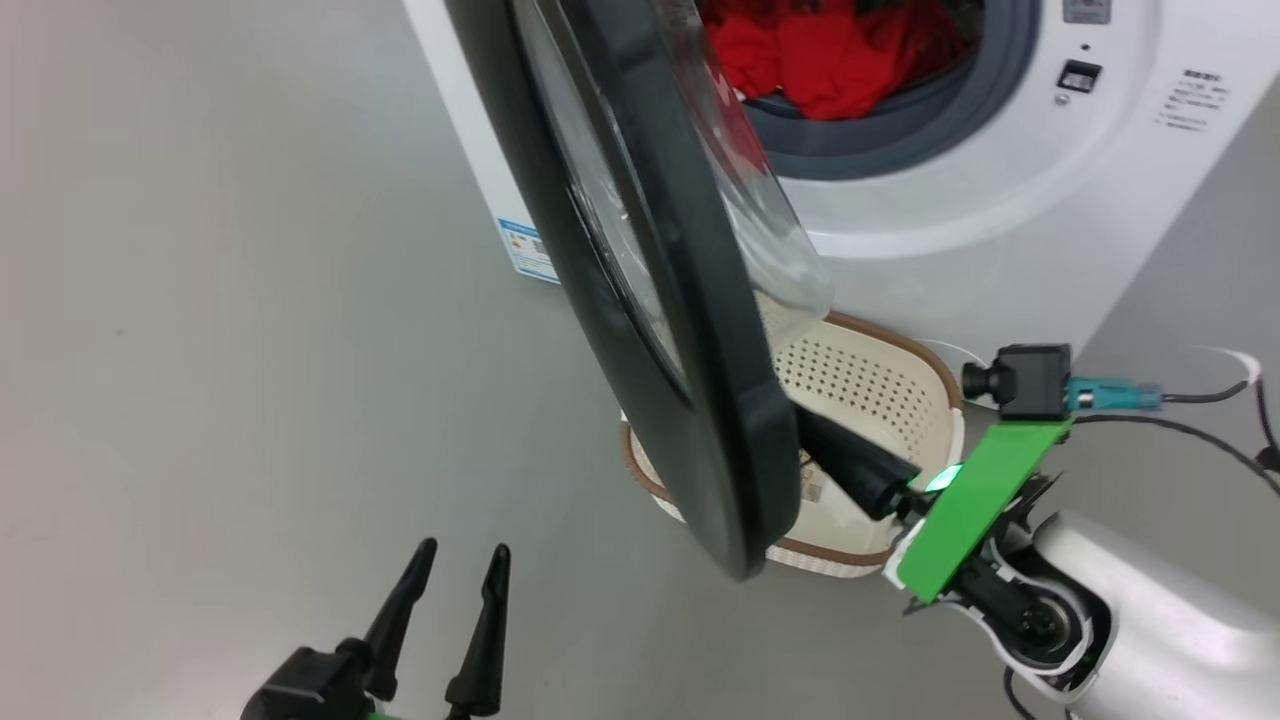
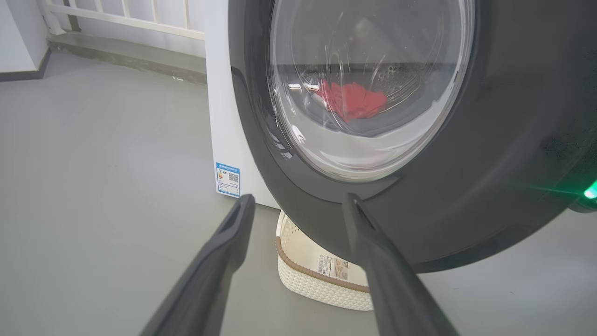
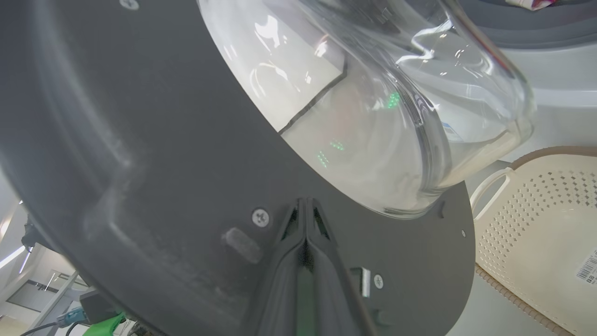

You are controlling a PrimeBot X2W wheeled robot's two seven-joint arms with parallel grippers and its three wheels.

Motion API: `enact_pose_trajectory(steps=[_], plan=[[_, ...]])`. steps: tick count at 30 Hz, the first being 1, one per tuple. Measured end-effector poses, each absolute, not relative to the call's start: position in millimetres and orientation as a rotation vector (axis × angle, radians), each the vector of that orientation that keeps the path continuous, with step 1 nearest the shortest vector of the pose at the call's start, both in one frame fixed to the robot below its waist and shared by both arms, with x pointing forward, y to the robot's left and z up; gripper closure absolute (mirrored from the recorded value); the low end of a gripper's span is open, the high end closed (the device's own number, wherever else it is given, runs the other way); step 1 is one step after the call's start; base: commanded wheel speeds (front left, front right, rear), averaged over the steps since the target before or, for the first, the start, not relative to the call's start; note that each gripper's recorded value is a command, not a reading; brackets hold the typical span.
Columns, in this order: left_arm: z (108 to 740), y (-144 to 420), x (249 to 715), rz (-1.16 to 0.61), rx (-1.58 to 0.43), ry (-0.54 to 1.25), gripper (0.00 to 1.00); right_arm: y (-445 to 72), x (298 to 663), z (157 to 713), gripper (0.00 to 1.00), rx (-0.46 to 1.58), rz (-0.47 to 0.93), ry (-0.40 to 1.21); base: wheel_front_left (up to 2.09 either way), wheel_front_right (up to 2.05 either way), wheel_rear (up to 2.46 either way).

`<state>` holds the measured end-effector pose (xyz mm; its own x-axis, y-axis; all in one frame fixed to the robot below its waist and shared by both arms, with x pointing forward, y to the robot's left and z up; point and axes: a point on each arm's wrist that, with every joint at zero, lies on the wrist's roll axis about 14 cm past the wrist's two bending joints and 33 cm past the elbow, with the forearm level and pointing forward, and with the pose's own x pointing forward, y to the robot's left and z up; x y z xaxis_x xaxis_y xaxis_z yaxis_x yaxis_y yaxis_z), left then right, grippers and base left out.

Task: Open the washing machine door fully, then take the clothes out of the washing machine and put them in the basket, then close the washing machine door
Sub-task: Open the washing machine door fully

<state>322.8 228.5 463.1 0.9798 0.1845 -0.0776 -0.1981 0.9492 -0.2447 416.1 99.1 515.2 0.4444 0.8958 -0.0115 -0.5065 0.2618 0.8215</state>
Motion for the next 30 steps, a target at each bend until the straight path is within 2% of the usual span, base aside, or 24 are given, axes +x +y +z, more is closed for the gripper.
enact_pose_trajectory(steps=[19,30], plan=[[472,265,273,0.367,-0.251,0.013,0.00,179,340,531,1.00,0.829,1.275,0.635,0.00,0.00,0.00],[479,284,265,0.447,-0.242,-0.009,0.00,205,325,543,1.00,0.816,1.363,0.638,0.00,0.00,0.00]])
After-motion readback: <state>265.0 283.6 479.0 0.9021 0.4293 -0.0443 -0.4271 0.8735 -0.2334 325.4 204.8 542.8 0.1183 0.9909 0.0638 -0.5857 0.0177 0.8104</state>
